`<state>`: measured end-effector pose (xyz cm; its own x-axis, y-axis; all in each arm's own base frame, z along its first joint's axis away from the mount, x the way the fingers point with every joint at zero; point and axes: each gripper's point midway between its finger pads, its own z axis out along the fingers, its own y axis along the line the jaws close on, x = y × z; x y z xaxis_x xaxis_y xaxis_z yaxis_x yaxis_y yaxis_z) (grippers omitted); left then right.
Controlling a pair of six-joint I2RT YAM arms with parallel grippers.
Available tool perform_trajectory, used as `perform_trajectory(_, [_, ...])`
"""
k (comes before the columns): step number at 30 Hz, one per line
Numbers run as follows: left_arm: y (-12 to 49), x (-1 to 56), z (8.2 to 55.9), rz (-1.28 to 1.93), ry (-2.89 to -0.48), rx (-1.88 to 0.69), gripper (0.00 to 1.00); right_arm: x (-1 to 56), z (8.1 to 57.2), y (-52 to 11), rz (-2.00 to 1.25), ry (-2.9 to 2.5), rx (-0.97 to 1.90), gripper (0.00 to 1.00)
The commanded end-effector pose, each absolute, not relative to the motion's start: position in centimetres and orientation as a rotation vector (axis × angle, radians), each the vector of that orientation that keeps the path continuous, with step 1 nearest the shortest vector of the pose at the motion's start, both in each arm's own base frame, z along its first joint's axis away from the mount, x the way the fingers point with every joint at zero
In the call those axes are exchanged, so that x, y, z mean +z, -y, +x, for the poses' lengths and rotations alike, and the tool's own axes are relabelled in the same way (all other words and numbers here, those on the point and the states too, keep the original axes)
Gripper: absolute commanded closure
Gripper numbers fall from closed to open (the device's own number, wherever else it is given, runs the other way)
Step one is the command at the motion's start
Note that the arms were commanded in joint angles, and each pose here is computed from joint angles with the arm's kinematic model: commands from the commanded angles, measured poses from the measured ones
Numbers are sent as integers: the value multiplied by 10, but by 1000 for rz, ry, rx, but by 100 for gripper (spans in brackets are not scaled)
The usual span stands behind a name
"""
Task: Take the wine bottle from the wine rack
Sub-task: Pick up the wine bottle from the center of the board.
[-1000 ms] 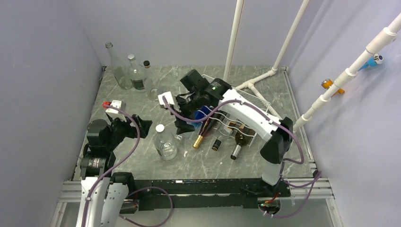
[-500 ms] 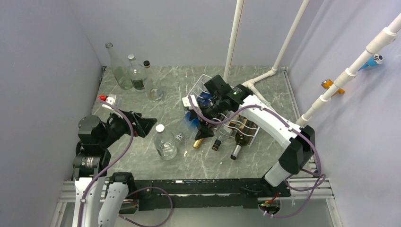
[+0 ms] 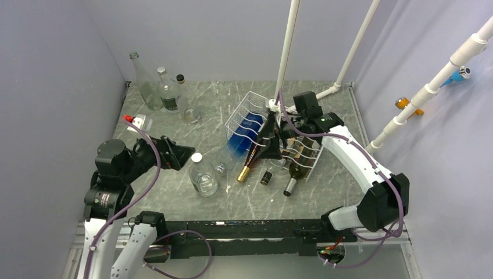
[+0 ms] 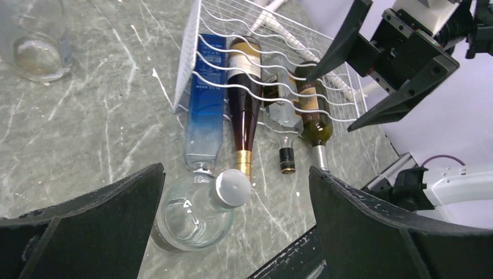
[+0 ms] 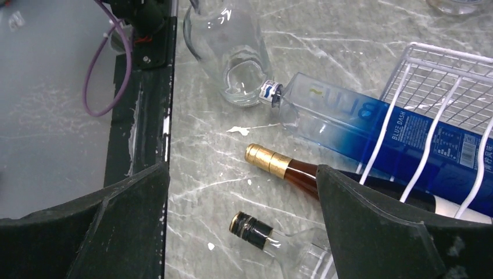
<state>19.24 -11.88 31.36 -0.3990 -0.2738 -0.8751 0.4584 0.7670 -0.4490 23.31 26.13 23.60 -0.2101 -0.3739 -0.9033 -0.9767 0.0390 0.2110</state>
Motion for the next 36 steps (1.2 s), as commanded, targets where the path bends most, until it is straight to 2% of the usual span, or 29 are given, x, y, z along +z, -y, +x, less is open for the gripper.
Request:
perform_trajectory(1, [121,328,193,137,-1821,-745,1,255,234,-255,-1329,-1556,1200,0])
perform_trajectory(24, [160,311,188,223,-2047,-530,0,230,245,-228,-1258,-1574,1138,0])
perform_trajectory(36, [169,278,194,188,-2160,-376,1,227,245,-225,-1257,-1569,1133,0])
